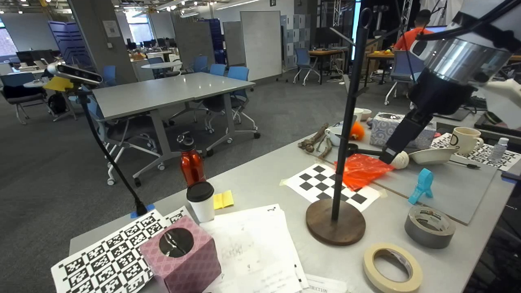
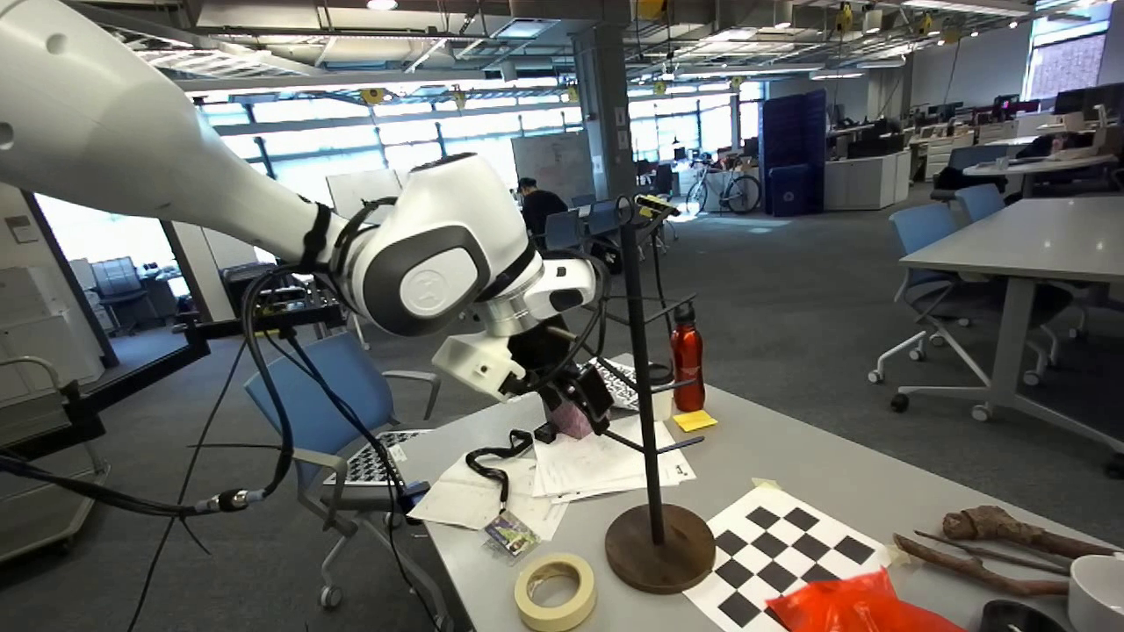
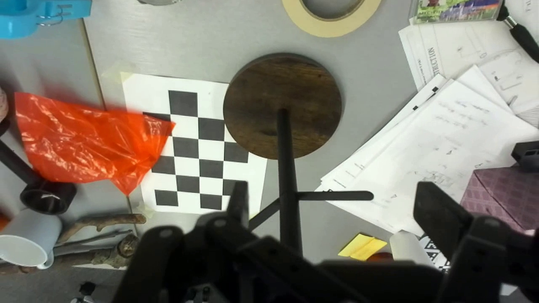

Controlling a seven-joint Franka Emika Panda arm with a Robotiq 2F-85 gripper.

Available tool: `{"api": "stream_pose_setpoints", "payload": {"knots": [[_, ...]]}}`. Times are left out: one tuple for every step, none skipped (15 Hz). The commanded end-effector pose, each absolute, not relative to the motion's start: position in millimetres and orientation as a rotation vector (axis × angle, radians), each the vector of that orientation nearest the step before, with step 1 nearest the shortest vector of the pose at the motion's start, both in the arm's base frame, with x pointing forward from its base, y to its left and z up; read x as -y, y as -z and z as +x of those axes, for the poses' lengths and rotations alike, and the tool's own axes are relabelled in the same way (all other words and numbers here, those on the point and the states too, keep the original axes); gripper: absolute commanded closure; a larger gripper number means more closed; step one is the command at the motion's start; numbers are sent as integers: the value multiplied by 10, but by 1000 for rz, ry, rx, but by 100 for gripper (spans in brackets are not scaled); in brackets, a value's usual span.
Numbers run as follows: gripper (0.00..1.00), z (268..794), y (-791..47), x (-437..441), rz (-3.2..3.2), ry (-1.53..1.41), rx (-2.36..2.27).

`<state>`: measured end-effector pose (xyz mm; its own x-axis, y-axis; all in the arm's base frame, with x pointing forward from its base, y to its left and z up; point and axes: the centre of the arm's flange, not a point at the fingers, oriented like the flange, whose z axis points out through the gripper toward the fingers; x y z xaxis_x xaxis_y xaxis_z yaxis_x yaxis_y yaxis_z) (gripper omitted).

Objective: Unhang the white masking tape and put it on the table

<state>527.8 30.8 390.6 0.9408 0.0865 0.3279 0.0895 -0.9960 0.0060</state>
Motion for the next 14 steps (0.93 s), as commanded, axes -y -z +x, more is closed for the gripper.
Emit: {"api": "stream_pose_setpoints", "payload": {"knots": [[0, 5101, -4078, -502, -3096, 585, 121], [0, 5075, -4110, -547, -3100, 595, 120], [0, 5223, -4023, -434, -3089, 555, 134], [0, 5210, -4040, -459, -3088, 559, 136], [0, 5208, -4036, -459, -3088, 558, 136], [0, 5211, -4023, -449, -3089, 554, 133], [0, 5214, -4010, -435, -3090, 550, 130], [0, 5215, -4005, -432, -3090, 549, 129], [0, 5215, -4002, -432, -3091, 548, 129], [0, 5215, -4002, -432, -3091, 548, 129], [0, 5215, -4002, -432, -3091, 548, 129], [0, 5215, -4001, -432, -3091, 548, 129], [0, 5215, -4002, -432, -3091, 548, 129], [0, 5215, -4001, -432, -3091, 548, 129]]}}
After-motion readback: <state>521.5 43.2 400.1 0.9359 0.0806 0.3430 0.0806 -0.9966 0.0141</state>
